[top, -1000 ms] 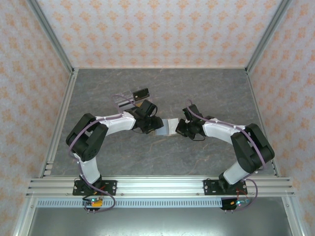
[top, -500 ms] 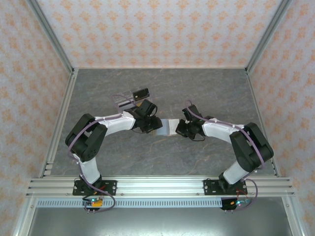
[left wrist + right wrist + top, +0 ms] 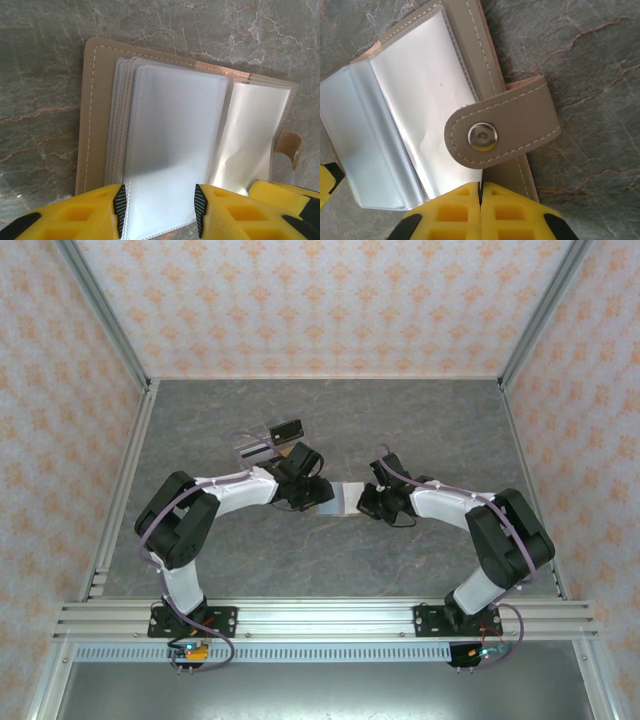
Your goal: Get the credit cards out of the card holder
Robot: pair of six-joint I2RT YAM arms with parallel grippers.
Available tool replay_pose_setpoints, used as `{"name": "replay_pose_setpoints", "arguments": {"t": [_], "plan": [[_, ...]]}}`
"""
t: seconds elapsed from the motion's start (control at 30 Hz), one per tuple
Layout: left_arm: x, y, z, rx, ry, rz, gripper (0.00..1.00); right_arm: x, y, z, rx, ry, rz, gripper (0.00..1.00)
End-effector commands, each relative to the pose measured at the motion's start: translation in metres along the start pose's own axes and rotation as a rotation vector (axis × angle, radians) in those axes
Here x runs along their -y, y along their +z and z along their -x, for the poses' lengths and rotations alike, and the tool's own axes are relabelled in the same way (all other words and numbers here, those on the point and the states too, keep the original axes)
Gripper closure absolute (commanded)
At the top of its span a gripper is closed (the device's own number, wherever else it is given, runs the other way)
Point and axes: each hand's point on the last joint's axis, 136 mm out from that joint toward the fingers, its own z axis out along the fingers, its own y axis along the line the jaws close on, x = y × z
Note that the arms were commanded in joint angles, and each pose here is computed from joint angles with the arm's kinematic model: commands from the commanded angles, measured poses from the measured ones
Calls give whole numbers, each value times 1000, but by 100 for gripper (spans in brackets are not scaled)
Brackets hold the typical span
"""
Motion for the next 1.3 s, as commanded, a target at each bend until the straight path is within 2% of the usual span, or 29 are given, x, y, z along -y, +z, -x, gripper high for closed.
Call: {"name": "replay_pose_setpoints", "arguments": {"t": [0.0,0.27,0.67,0.87,1.27], "plan": [[-4,3,0,-1,16,39,56,6,3,-1,3,2,-29,94],[-4,11,-2,-20,20,46,53,7,5,-2,-2,6,-30,94],[27,17,-12,-66,81,-31,52,9,11,-4,-16,9,-32,94],[16,30,-17,-87,76,4,57,7,7,-1,-4,-2,-32,94],[11,31,-17,-82,75,18,67,-10,-46,17,132,-92,-12,78]]}}
